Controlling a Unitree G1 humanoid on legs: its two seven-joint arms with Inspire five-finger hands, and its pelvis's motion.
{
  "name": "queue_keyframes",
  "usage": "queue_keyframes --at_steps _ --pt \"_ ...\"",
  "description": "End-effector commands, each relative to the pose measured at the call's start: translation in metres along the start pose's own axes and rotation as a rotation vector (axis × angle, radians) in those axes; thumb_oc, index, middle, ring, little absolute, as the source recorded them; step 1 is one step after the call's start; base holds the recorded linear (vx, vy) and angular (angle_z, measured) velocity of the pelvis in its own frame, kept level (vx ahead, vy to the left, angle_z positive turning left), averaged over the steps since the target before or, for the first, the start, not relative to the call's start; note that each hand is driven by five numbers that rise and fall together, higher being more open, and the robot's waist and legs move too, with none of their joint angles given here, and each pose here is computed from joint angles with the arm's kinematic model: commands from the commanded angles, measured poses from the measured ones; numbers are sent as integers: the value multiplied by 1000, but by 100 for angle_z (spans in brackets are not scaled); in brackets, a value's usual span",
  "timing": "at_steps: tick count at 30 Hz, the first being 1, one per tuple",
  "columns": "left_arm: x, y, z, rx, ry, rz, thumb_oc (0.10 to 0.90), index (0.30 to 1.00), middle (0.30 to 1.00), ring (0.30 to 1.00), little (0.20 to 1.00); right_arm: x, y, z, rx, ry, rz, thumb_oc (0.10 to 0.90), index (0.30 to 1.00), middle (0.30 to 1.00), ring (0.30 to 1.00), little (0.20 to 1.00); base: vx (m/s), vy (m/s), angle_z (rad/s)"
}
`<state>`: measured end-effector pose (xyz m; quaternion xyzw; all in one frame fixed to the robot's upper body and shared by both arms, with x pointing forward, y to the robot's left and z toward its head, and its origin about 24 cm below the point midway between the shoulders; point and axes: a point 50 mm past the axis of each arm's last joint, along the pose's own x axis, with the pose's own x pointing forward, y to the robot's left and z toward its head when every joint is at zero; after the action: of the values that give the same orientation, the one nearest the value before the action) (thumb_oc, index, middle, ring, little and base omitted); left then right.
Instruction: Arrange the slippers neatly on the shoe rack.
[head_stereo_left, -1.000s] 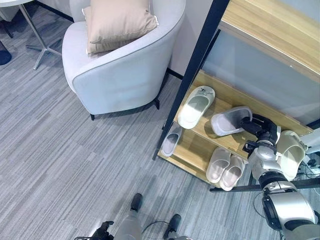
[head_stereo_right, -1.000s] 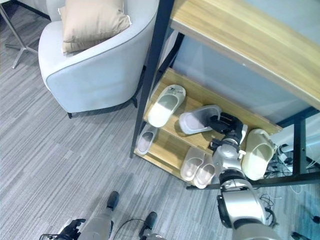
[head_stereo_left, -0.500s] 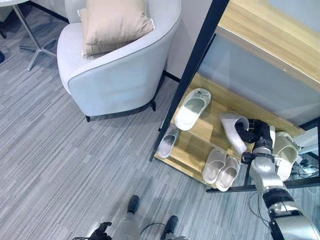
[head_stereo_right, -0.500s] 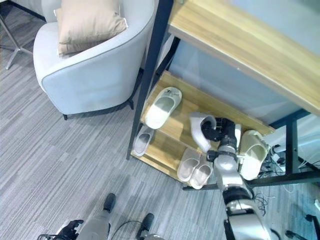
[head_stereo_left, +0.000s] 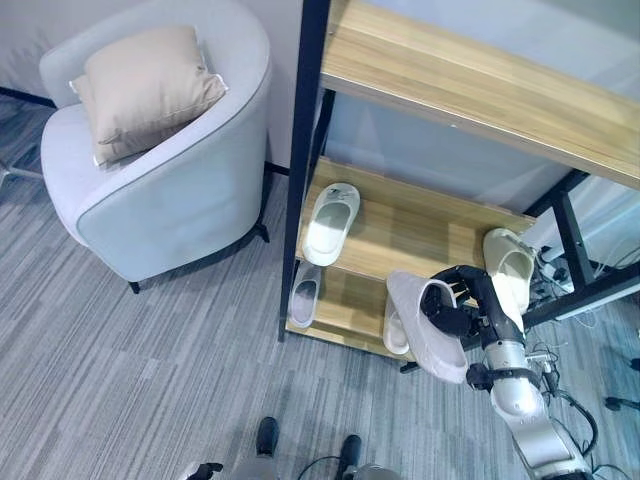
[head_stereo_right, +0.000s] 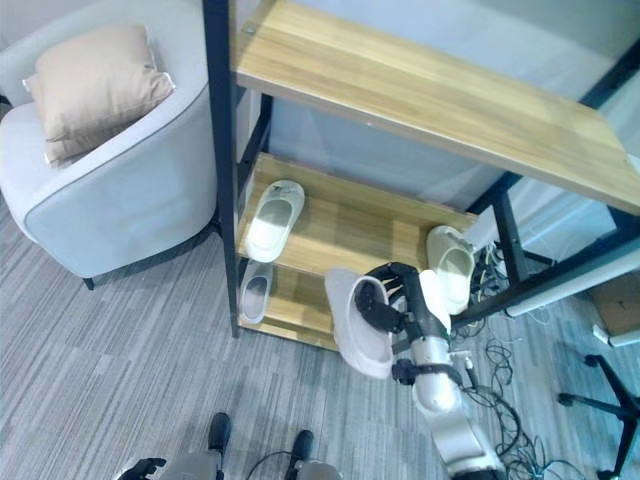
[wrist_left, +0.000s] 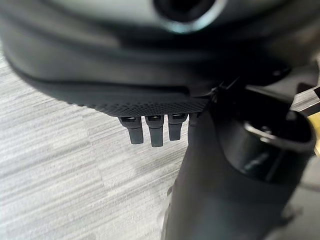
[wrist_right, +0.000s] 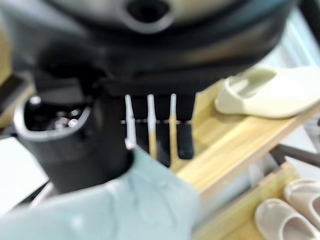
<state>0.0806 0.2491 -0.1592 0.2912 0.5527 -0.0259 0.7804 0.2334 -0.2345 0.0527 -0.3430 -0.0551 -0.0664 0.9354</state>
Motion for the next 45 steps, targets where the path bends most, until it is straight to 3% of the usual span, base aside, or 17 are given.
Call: queue_keyframes --at_steps 1,6,10,15,21,27,34,45 --pt "3 -6 20 -40 -52 -16 800 900 900 900 900 20 -48 54 -64 -312 -172 400 300 300 300 300 45 -83 -18" --pt "2 -9 24 -77 -79 -13 800 900 900 900 900 11 -48 57 -171 -355 -98 400 300 300 300 300 63 -97 0" --pt "2 -10 29 -103 -109 -4 800 900 900 900 900 11 -42 53 -130 -342 -57 400 300 300 300 300 20 -137 10" --pt "4 0 65 -64 -228 49 800 900 900 900 900 16 -42 64 -141 -402 -42 400 300 300 300 300 -73 -66 21" --pt "3 -8 47 -28 -157 44 800 900 900 900 900 8 -25 57 -159 -384 45 400 300 300 300 300 127 123 -11" --pt "6 7 63 -6 -203 84 800 900 900 900 900 4 -5 56 -112 -376 141 400 300 300 300 300 16 149 -24" --pt "6 27 100 -35 -311 149 800 900 900 900 900 20 11 70 -119 -432 185 400 300 300 300 300 -59 118 -19" --pt "4 42 118 -82 -365 211 800 900 900 900 900 37 19 77 -188 -464 200 400 300 300 300 300 -29 16 -16"
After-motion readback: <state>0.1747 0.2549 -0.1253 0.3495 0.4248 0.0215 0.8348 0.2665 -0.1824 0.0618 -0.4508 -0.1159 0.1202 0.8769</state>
